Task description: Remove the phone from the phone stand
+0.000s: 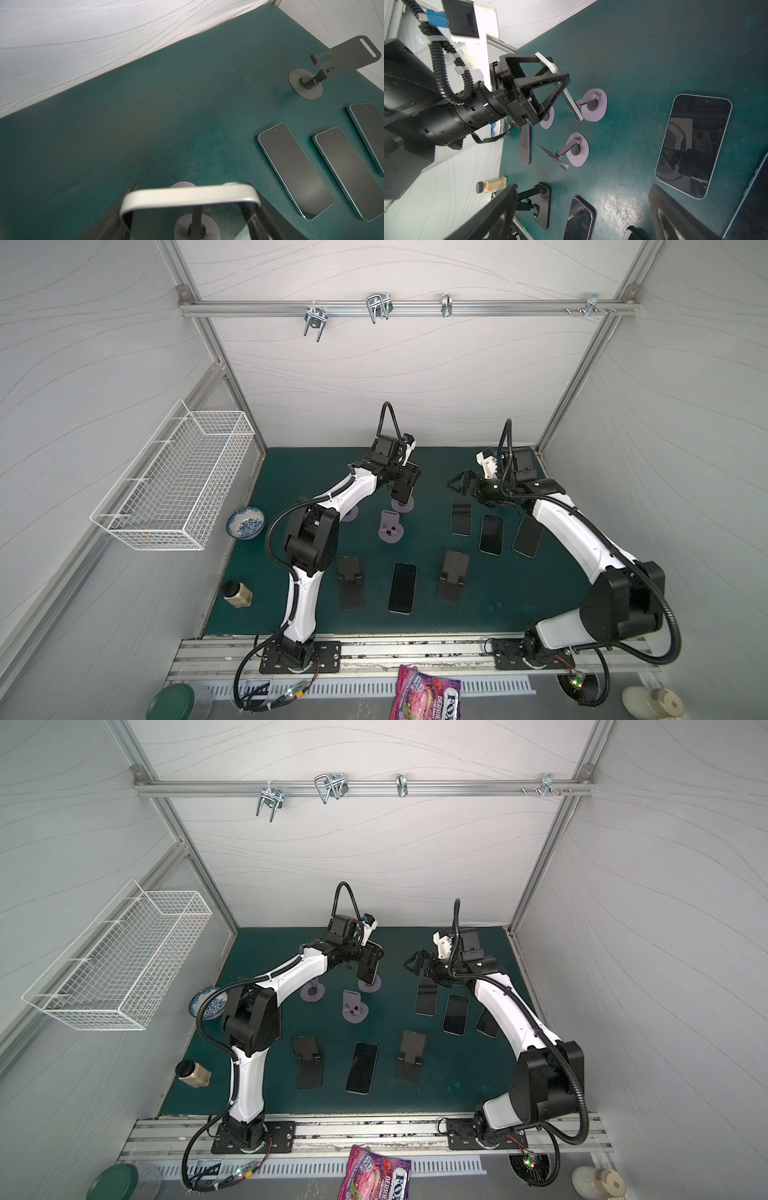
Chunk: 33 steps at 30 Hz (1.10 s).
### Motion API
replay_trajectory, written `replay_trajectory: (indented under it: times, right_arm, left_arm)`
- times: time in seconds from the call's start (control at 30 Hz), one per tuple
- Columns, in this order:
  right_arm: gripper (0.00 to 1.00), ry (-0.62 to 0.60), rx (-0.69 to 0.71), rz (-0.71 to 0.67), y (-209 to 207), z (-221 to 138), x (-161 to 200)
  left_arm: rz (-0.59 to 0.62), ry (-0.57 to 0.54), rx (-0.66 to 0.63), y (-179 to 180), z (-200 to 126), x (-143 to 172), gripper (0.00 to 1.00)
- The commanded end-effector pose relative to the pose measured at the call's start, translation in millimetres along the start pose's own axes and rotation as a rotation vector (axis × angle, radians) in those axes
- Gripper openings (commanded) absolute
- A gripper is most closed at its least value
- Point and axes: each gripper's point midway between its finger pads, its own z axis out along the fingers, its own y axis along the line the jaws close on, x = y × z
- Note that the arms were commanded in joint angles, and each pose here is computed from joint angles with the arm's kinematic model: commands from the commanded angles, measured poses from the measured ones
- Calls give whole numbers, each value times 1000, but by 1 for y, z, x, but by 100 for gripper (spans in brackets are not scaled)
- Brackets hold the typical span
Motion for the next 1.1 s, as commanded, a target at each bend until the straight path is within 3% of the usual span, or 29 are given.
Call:
replay_trajectory:
  times: [0.0,0.5,1.07]
  right_arm:
    - [99,2,-8,5,-3,1,1]
    - [99,3,-11,9,-1,0,-1]
    - [99,-9,-22,9,6,-4,-6]
  left_arm:
    - [27,-24,3,-2,2,-9,77]
    - [51,-89,-6,-5,-20,-29,68]
    - [62,-143,-10,-7,-37,-49,65]
